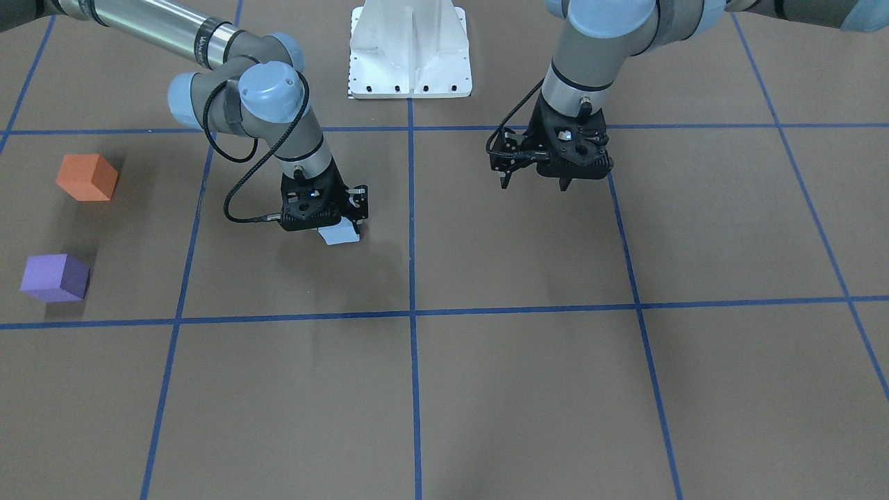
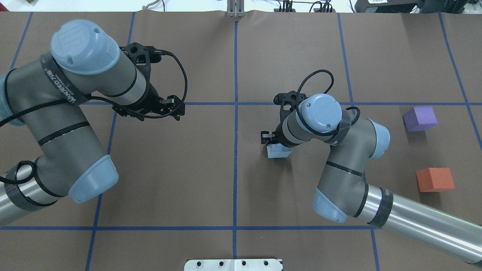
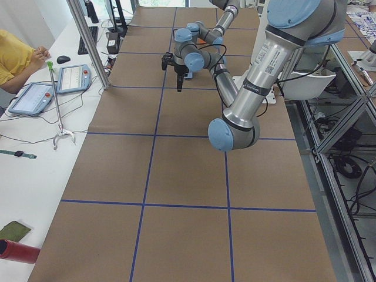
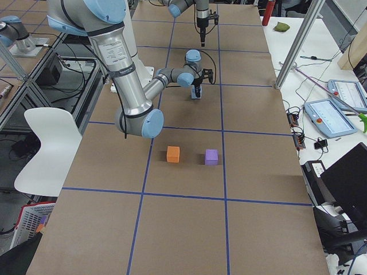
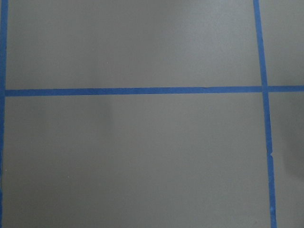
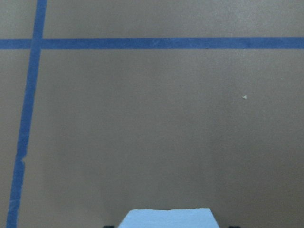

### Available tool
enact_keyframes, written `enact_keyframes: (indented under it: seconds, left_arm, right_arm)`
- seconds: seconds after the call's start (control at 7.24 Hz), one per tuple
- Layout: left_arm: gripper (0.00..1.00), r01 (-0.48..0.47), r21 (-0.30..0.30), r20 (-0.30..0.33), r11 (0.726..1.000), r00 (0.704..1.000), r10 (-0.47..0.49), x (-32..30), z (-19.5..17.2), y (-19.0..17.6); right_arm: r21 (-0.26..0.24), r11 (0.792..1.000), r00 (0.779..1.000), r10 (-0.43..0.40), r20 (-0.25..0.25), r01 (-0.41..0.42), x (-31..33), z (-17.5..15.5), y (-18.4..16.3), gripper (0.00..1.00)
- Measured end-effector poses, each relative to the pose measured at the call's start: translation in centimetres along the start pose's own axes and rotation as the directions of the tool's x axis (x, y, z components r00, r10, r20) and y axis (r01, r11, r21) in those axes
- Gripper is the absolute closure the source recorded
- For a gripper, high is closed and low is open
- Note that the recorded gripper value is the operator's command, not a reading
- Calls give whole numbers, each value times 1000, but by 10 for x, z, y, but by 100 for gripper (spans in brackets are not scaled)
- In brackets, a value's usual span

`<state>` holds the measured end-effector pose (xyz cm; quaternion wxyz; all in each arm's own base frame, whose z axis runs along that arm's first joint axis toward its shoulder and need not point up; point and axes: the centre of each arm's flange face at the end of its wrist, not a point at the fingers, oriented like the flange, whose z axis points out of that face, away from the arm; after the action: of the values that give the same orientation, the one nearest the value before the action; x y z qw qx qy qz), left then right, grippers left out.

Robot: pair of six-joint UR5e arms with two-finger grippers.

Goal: Place blue block between orange and purple blocks
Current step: 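Carry the light blue cube toward the gap between purple and orange cubes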

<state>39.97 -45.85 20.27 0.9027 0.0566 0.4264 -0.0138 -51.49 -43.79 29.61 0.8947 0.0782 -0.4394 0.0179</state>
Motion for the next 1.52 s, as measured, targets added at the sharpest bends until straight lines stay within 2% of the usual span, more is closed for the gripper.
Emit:
enact_keyframes:
  seconds: [0.28, 0.41, 0.69, 0.83, 1.11, 1.52]
  left_arm:
    - [0, 7, 0, -2, 1000, 1000, -7, 1, -1, 1]
    - [0, 9, 0, -3, 1000, 1000, -9, 2, -1, 1]
    - [0, 12, -2, 1, 1000, 1000, -12, 1, 1, 0]
    - [0, 20, -2, 0, 1000, 1000, -20, 2, 1, 0]
    - [0, 39, 0, -1, 999, 999, -39, 2, 3, -1]
    - [0, 46, 6, -6, 999, 999, -46, 2, 6, -1]
  right_arm:
    - [-35, 996, 997, 76, 0, -76, 73, -71, -36, 100]
    - [-46, 995, 996, 87, -21, -88, 124, -94, -42, 100]
    - [-66, 997, 996, 37, -80, -43, 235, -119, -43, 100]
    - [-83, 996, 994, 34, -103, -42, 287, -128, -40, 100]
    - [-116, 992, 988, 35, -150, -53, 364, -120, -26, 100]
    - [-145, 986, 981, 55, -185, -83, 406, -107, -9, 100]
